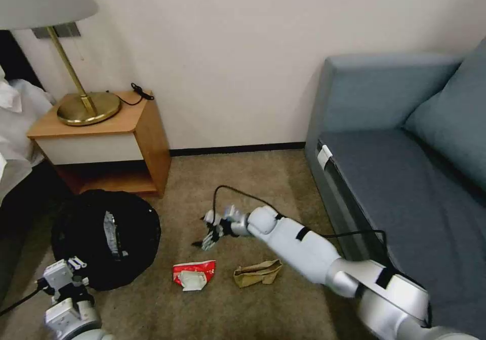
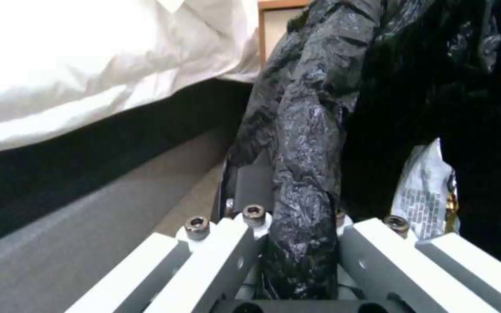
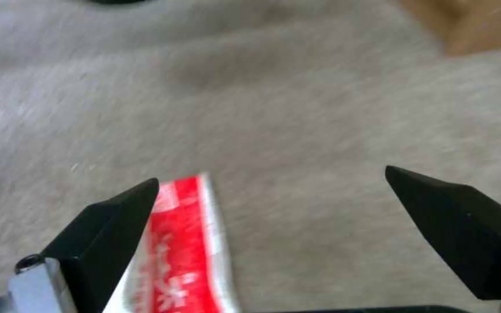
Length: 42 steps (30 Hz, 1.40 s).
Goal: Pick up the trash bin, then pick up the garbage on the floor and place it into the trash bin.
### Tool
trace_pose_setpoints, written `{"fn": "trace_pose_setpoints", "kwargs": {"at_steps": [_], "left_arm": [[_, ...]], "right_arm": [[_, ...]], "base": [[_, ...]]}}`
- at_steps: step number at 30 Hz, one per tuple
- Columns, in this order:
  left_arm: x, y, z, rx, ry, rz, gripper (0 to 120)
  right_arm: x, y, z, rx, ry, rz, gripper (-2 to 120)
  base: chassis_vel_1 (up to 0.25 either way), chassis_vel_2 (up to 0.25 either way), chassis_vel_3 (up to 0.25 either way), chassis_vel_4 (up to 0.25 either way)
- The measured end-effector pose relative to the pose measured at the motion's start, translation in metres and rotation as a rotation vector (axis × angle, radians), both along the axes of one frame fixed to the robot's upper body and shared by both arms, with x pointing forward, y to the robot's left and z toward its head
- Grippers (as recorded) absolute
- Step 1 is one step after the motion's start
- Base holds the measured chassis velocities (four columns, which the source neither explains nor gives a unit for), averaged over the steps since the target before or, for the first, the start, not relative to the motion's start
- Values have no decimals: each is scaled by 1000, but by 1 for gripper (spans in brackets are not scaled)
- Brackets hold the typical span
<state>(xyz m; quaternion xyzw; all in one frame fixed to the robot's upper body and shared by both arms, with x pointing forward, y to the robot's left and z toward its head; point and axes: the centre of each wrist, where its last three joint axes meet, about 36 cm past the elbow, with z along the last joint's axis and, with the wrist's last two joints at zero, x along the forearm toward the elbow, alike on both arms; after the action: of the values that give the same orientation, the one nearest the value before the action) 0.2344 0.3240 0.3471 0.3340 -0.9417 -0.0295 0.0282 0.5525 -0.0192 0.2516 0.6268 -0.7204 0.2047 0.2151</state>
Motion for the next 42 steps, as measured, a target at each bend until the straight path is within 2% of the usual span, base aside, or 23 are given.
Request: {"fn": "trace_pose_setpoints", "kwargs": {"at_steps": [8, 19, 27, 29, 33, 34, 37, 39, 42], "left_arm": [[-17, -3, -3, -1, 2, 15, 2], [-17, -5, 6, 2, -11, 21, 2], [-17, -6, 5, -1, -9, 24, 2], [-17, -6, 5, -1, -9, 24, 2], [-18, -6, 5, -1, -8, 25, 2], [-18, -6, 5, -1, -8, 25, 2], [-19, -5, 5, -1, -8, 26, 2], [-20, -6, 5, -1, -9, 27, 2], [-21, -6, 4, -1, -9, 29, 2]], "right_arm": [[-28, 21, -33, -40, 20, 53, 100], [-49, 19, -50, -64, 34, 68, 100], [-52, 15, -64, -89, 22, 58, 100], [-52, 14, -66, -94, 17, 54, 97], [-48, 2, -74, -131, -4, 46, 79], [-48, 2, -74, -131, -4, 46, 79], [-49, 1, -76, -137, -10, 53, 64], [-50, 1, -77, -136, -12, 55, 60], [-51, 1, -77, -129, -13, 56, 47]], "base": [[0, 0, 0, 0], [0, 0, 0, 0], [0, 0, 0, 0], [0, 0, 0, 0], [0, 0, 0, 0], [0, 0, 0, 0], [0, 0, 0, 0], [0, 0, 0, 0], [0, 0, 0, 0]]}}
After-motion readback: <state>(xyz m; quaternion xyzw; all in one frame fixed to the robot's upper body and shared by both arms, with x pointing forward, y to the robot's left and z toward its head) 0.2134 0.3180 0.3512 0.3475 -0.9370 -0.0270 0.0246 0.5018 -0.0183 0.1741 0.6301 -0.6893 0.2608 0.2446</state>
